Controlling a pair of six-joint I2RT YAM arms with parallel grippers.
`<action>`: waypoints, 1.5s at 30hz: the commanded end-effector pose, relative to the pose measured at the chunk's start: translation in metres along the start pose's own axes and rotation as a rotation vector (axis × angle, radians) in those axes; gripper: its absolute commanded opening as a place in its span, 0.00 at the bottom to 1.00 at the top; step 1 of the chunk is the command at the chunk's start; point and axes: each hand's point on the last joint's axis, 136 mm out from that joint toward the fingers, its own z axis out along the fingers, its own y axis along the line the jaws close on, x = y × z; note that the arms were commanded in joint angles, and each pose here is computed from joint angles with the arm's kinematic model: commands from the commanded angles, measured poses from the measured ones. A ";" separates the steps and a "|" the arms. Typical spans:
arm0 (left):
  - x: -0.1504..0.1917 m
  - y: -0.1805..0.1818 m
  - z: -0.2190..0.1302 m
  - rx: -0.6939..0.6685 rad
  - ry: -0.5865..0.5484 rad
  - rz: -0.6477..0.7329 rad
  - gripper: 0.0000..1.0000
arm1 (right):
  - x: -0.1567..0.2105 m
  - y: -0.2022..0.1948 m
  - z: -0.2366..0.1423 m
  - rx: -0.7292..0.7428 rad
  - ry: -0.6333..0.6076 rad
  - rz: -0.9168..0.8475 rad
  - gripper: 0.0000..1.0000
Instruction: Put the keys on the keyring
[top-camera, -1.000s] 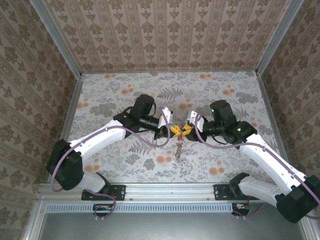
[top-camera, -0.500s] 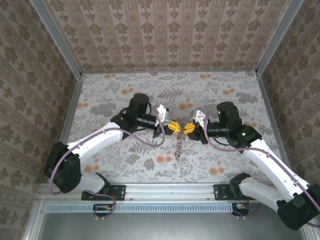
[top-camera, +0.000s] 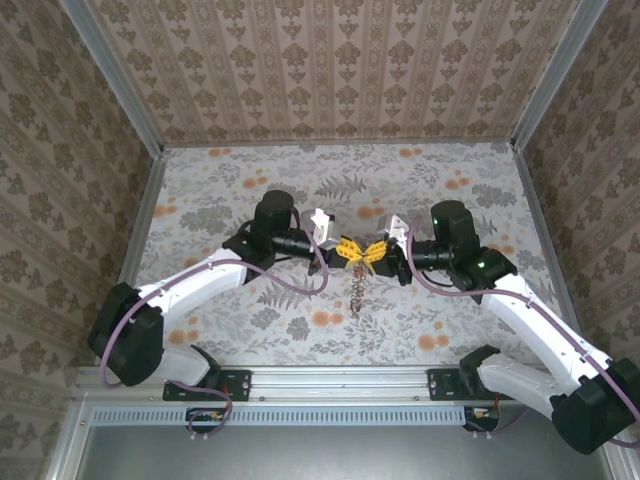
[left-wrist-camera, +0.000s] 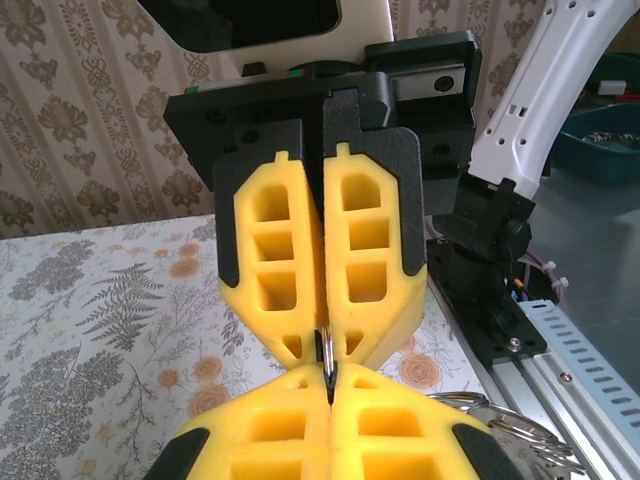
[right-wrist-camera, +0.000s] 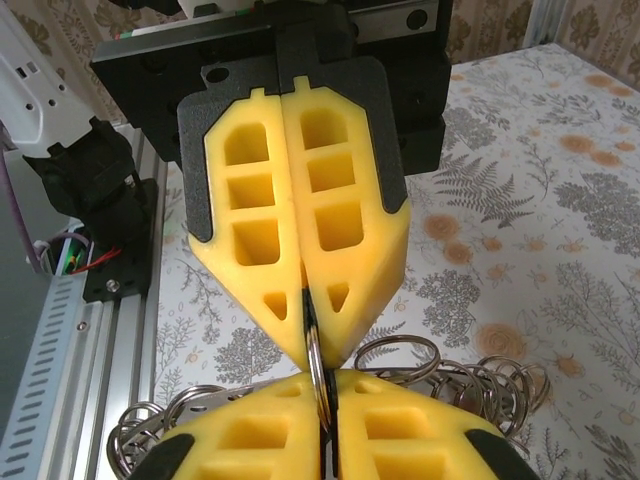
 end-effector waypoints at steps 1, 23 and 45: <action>-0.023 -0.002 -0.003 -0.001 -0.060 0.073 0.00 | -0.003 0.006 0.002 -0.045 -0.022 -0.001 0.00; 0.029 0.003 0.010 -0.011 0.292 -0.091 0.26 | 0.002 -0.003 0.003 0.098 0.165 -0.185 0.00; 0.012 0.002 0.005 -0.020 0.204 -0.035 0.00 | 0.004 -0.001 0.001 0.117 0.142 -0.176 0.11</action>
